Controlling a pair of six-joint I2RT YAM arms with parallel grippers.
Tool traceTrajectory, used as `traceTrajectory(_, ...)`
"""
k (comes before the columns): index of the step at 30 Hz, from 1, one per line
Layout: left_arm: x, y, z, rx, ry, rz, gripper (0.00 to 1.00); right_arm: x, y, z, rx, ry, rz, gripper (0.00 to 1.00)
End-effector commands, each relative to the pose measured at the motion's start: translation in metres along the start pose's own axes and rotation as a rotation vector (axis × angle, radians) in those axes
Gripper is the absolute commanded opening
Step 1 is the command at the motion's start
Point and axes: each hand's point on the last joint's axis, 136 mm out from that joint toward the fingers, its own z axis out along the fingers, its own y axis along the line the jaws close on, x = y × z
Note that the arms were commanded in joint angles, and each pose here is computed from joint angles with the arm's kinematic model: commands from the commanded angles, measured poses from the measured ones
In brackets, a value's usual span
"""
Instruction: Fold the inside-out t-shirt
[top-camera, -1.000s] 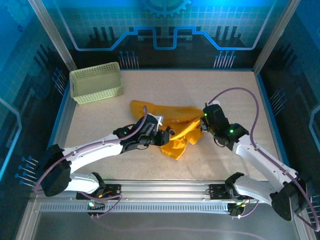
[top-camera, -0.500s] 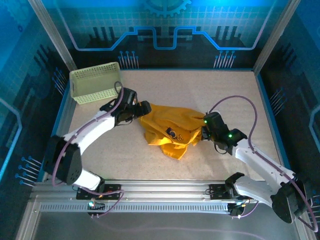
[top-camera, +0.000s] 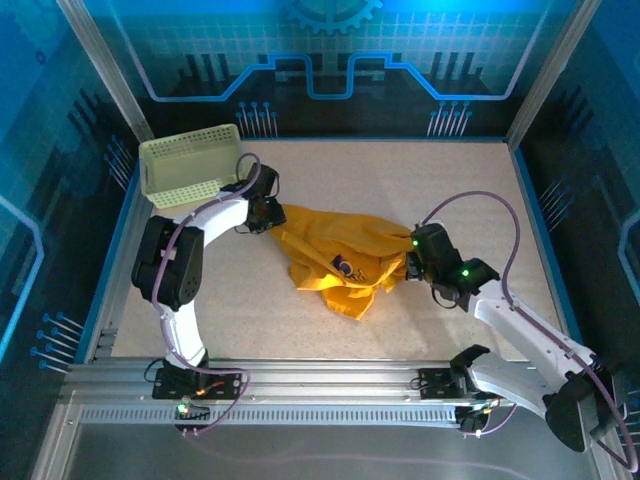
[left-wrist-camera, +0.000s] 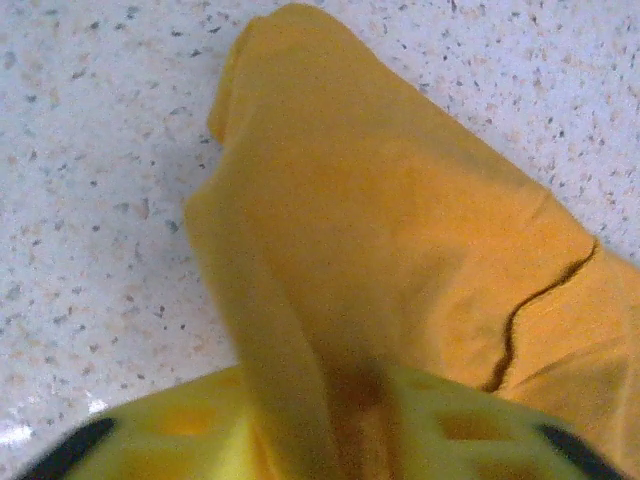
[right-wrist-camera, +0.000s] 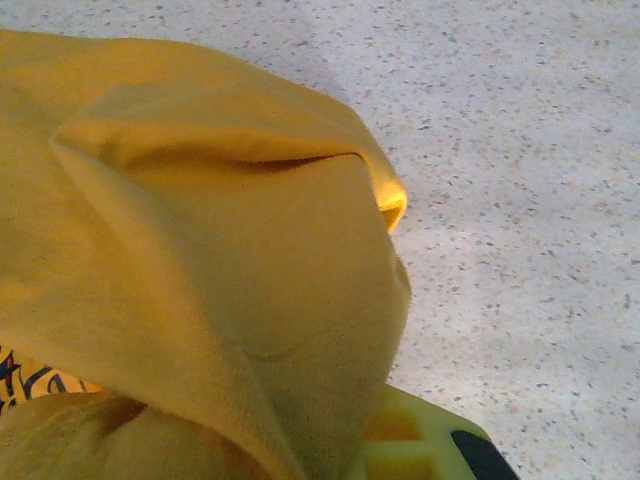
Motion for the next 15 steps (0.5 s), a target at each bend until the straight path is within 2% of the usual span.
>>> traceTrajectory(1,-0.041,-0.027,-0.051,0.086,-0.128,0.039,0.07,-0.036,-0.009,-0.019,0.008,-0.047,0.01,0.0)
traceTrajectory(2,-0.053,-0.034,-0.07,0.119,-0.173,0.047,0.01,-0.058,-0.01,-0.031,0.0,-0.085,0.017,0.0)
traceTrajectory(3,-0.066,-0.04,-0.094,0.149,-0.227,0.052,0.0,-0.075,-0.013,-0.04,-0.008,-0.111,0.023,0.0)
traceTrajectory(7,-0.107,-0.057,-0.202,0.278,-0.486,0.076,0.0,-0.147,-0.02,-0.087,-0.038,-0.247,0.036,0.0)
traceTrajectory(9,-0.118,-0.062,-0.264,0.36,-0.63,0.088,0.0,-0.18,-0.024,-0.114,-0.035,-0.313,0.044,0.0)
traceTrajectory(11,-0.118,-0.058,-0.308,0.411,-0.75,0.081,0.0,-0.203,-0.025,-0.138,-0.049,-0.373,0.051,0.0)
traceTrajectory(13,-0.109,-0.049,-0.332,0.468,-0.83,0.058,0.0,-0.213,-0.021,-0.154,-0.078,-0.416,0.049,0.0)
traceTrajectory(15,-0.09,-0.035,-0.325,0.493,-0.832,0.031,0.0,-0.208,-0.018,-0.158,-0.109,-0.42,0.049,0.0)
